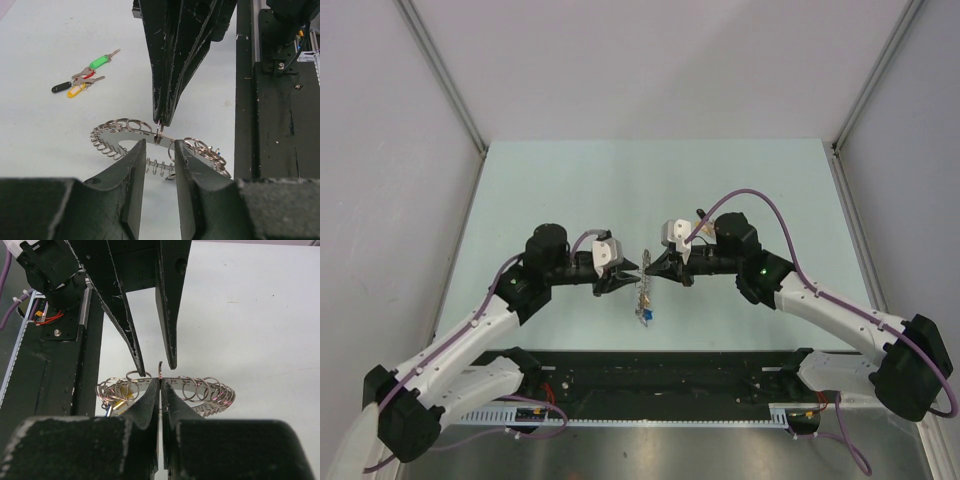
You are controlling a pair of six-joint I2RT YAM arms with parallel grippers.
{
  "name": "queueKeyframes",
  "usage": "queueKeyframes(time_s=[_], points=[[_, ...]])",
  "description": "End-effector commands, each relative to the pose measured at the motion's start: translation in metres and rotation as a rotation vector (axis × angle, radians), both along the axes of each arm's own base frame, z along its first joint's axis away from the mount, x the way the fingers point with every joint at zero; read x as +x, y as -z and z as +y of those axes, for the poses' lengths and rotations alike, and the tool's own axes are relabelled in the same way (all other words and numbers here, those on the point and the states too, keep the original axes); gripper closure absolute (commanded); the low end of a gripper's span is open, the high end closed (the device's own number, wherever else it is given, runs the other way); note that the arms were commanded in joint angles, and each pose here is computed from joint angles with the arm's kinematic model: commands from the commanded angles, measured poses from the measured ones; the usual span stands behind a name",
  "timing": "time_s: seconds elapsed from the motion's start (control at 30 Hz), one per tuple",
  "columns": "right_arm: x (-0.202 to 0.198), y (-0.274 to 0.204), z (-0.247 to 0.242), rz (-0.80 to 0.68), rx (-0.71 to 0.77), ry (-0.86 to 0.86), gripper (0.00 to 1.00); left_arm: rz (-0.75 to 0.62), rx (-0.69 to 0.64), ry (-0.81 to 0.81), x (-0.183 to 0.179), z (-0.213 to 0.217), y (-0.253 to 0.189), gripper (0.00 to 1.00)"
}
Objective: Put the keys on the keyring
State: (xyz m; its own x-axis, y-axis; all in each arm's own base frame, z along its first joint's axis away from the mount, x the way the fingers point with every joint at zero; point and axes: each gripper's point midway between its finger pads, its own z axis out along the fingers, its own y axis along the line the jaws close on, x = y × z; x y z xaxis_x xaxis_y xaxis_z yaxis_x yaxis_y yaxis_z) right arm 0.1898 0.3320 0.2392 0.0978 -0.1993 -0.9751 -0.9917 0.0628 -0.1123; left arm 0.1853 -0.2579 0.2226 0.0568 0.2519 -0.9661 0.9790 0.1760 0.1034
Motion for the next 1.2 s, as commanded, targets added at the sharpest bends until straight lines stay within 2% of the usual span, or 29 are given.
queueKeyframes(time_s=[0.0,0.33,0.6,0.73,1.17], points=[[-0.002,-0.033,0.003,-0.078,0.091,-0.023,1.0,-0.036,-0.049,0.029,0.002,-0.006,-0.023,0.68],[-0.001,-0.03,0.004,-0.075,0.082,-0.027,1.0,-0.019,-0.044,0.042,0.002,-0.008,-0.022,0.79],[-0.003,-0.024,0.005,-0.07,0.069,-0.036,1.0,-0.011,-0.038,0.05,0.001,-0.009,-0.021,0.8],[-0.004,-0.026,0.006,-0.074,0.073,-0.04,1.0,-0.004,-0.033,0.06,0.0,-0.009,-0.02,0.86],[-0.003,-0.019,0.009,-0.075,0.05,-0.036,1.0,0.016,-0.031,0.073,0.0,-0.012,-0.018,0.87]])
